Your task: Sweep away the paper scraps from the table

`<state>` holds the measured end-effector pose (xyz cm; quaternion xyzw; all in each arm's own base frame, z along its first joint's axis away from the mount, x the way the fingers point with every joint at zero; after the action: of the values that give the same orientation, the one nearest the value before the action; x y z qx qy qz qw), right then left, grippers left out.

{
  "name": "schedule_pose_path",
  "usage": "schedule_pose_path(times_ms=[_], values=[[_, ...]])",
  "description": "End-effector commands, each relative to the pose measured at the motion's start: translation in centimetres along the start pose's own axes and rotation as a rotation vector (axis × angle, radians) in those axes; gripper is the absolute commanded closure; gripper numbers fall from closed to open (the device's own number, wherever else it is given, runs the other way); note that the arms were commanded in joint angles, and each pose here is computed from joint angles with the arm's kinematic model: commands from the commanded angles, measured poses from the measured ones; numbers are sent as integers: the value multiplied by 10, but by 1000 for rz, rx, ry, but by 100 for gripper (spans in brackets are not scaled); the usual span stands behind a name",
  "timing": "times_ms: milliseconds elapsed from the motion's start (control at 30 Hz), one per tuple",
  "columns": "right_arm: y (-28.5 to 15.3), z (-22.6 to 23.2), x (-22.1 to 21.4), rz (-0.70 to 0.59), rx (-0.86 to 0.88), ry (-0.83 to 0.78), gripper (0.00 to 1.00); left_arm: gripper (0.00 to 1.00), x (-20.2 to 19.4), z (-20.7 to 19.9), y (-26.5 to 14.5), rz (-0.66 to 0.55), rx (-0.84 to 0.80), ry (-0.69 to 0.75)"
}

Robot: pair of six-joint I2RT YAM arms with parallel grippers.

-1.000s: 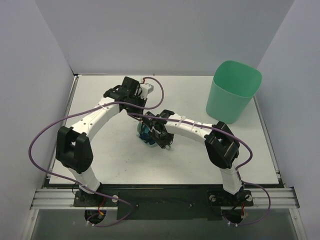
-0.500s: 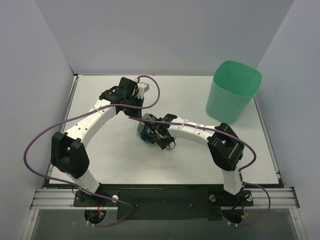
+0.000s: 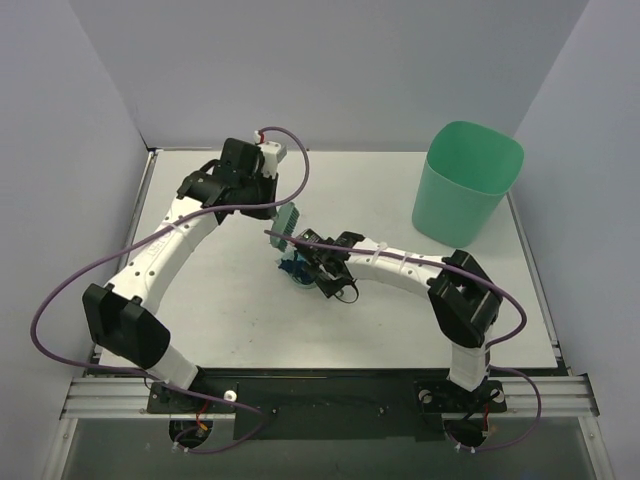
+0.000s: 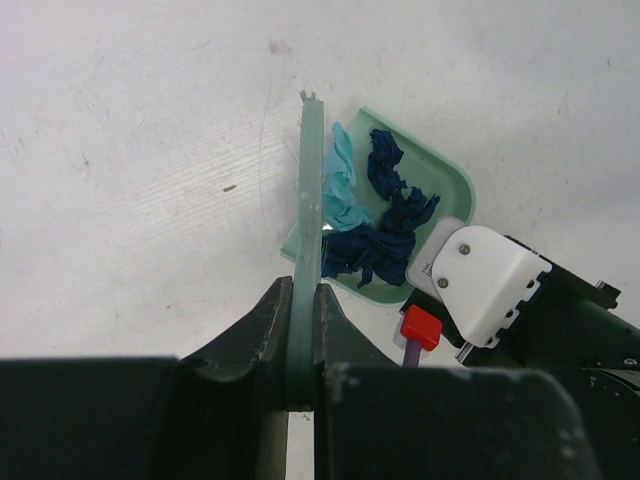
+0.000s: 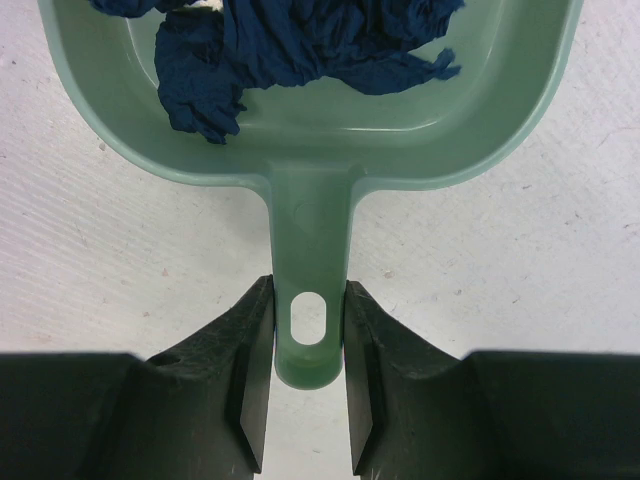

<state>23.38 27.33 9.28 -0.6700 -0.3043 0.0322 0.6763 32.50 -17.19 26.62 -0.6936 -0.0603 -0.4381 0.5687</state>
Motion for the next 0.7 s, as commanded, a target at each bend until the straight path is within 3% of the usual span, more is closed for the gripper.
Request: schedule_pose_path(times_ms=[0,133,367,533,667], values=[[-17,-7,6,-68,-18,33,100,100,24,5,-28,-94,33,-6],[-24,-11,9,-99,-28,43,100,100,31,13,-35,-114,93,-12],[-38,-18,13,-151,-49,72,100,100,57,40,-73,-266,242,-100],[-61,-32,20,-185,-75,141,100,100,58,65,-104,-377,327,-220],[-88,-46,27,-213,-121,199,100,100,47,68,-106,-388,325,-251]])
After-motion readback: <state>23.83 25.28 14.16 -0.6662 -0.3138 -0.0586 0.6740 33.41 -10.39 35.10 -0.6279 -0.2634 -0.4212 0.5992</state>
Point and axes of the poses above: each gripper's point midway between its finger pads, its own y axis out along the fingers, its own z axis along the line the jaws close on, x = y × z, the point moved 5 cm from there along -y, back along the fingers, and after that the axes turned 13 degrees about y, right-handed, at the moved point
